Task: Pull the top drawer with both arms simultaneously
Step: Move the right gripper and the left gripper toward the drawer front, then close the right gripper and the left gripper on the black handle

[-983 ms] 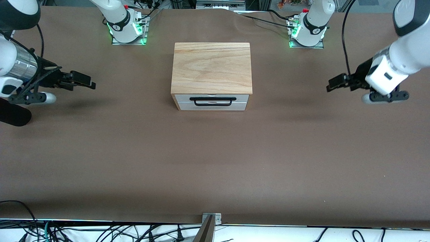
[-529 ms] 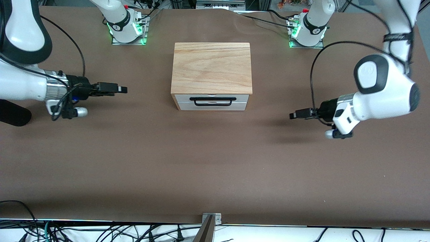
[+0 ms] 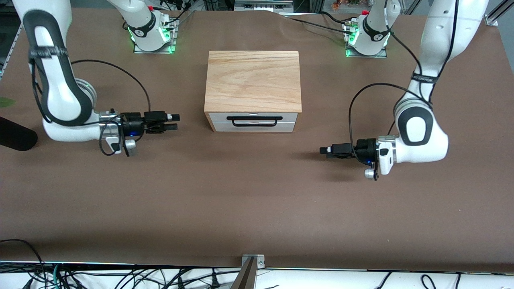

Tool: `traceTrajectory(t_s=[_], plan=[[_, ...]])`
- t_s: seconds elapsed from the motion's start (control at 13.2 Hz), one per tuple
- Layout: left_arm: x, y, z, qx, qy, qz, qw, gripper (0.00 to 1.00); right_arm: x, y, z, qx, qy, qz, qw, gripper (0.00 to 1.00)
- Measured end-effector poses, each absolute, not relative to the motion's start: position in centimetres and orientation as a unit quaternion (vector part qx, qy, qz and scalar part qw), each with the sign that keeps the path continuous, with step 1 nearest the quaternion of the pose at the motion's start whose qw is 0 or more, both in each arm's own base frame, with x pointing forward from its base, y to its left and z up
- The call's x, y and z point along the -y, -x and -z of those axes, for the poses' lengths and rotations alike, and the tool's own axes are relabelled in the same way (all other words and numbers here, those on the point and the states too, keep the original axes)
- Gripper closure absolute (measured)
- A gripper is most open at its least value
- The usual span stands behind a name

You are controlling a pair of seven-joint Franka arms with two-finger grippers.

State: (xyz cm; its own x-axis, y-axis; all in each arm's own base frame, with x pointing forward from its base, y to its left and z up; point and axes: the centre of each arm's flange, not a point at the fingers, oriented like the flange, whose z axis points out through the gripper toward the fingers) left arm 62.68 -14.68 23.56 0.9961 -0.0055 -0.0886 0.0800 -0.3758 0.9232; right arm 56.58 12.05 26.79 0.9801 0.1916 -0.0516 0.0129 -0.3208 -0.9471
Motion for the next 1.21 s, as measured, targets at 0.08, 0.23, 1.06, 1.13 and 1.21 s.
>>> traceTrajectory(t_s=[0.08,0.23,1.06,1.13,1.21], plan=[[15.7,-62.4,-22.0,-0.020,-0.813,0.034,0.581,0.00,-12.7,-56.3,-25.1,0.069,0.801,-0.073,0.590,0.06],[18.8,-61.4,-19.2,-0.018,-0.775,0.024,0.631,0.00,-14.7,-55.9,-23.1,0.066,0.782,-0.068,0.616,0.22],[26.0,-54.8,-14.6,0.046,-0.720,-0.055,0.691,0.02,-24.3,-52.2,-18.9,0.067,0.741,-0.069,0.665,0.50],[26.4,-54.3,-14.8,0.052,-0.717,-0.058,0.692,0.06,-24.3,-52.2,-18.7,0.062,0.741,-0.067,0.665,0.50],[26.7,-53.8,-15.0,0.059,-0.716,-0.060,0.693,0.07,-24.3,-52.3,-18.5,0.059,0.740,-0.065,0.666,0.50]])
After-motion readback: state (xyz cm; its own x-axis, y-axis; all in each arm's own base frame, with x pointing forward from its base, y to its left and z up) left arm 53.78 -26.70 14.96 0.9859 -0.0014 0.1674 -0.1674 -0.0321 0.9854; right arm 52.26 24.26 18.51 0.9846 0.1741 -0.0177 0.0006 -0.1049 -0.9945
